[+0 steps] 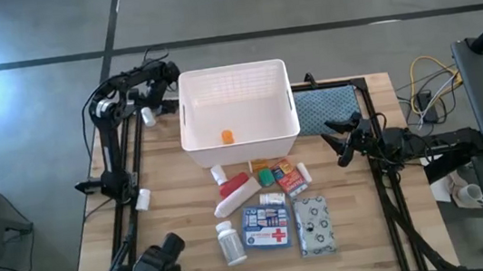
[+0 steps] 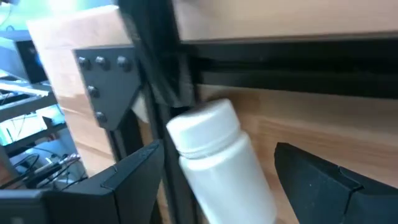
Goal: Pick & place medical supplies in basket/bin
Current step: Put the white pill bottle into the white container
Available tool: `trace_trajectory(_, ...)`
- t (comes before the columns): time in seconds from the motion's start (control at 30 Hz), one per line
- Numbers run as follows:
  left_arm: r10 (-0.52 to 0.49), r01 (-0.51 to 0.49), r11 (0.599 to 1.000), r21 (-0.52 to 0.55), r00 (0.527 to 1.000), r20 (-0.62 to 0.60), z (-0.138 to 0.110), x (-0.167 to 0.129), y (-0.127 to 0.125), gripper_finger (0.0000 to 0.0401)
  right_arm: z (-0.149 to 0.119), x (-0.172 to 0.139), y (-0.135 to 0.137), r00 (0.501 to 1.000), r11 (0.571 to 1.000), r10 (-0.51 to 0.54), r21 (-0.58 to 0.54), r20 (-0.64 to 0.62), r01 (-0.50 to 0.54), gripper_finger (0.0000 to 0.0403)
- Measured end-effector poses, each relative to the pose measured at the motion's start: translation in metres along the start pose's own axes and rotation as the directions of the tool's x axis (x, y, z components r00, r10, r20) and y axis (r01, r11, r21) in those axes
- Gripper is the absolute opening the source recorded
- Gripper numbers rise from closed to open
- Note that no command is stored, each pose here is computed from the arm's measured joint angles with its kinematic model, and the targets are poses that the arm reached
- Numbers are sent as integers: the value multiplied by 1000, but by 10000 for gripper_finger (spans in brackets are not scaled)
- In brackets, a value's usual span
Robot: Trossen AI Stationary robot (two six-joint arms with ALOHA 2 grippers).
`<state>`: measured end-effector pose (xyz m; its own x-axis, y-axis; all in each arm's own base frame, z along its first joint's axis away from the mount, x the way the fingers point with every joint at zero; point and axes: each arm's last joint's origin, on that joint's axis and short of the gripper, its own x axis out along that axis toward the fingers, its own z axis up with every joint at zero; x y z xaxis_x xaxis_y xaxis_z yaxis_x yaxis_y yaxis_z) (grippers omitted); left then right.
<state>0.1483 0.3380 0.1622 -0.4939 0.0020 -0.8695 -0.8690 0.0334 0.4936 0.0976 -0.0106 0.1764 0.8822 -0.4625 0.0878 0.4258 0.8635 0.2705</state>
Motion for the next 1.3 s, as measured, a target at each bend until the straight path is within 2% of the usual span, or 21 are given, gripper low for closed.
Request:
trace_trajectory(0.23, -43, 43, 999, -14, 999, -12, 0, 6, -1, 273, 0, 0, 0, 1000, 1000, -7, -15, -3, 7, 233)
trace_trajectory(0.4, -50, 50, 999, -13, 999, -12, -1, 8, -3, 227, -1, 0, 0, 1000, 999, -9, -30, -5, 9, 233)
trace_trajectory(0.57, -104, 103, 995, -16, 994, -17, 1, 6, -3, 182, -1, 0, 0, 1000, 999, -10, -31, -6, 10, 233)
trace_trajectory(0.67, -121, 121, 992, -19, 993, -3, 1, 5, -5, 179, -1, 0, 0, 1000, 999, -10, -31, -6, 10, 233)
trace_trajectory(0.8, -148, 148, 989, -29, 989, 16, 2, 1, -3, 194, -1, 0, 0, 1000, 999, -10, -31, -6, 10, 233)
trace_trajectory(0.93, -195, 198, 979, -48, 978, 67, 0, -13, 5, 194, -1, 0, 0, 1000, 999, -16, -31, -4, 16, 233)
trace_trajectory(1.13, -229, 256, 961, -102, 948, 223, -9, -52, 33, 181, 0, 0, -2, 998, 996, -61, -60, 7, 61, 233)
trace_trajectory(1.3, -254, 329, 931, -157, 894, 368, -26, -89, 62, 181, 0, 0, -2, 998, 993, -68, -94, 10, 68, 233)
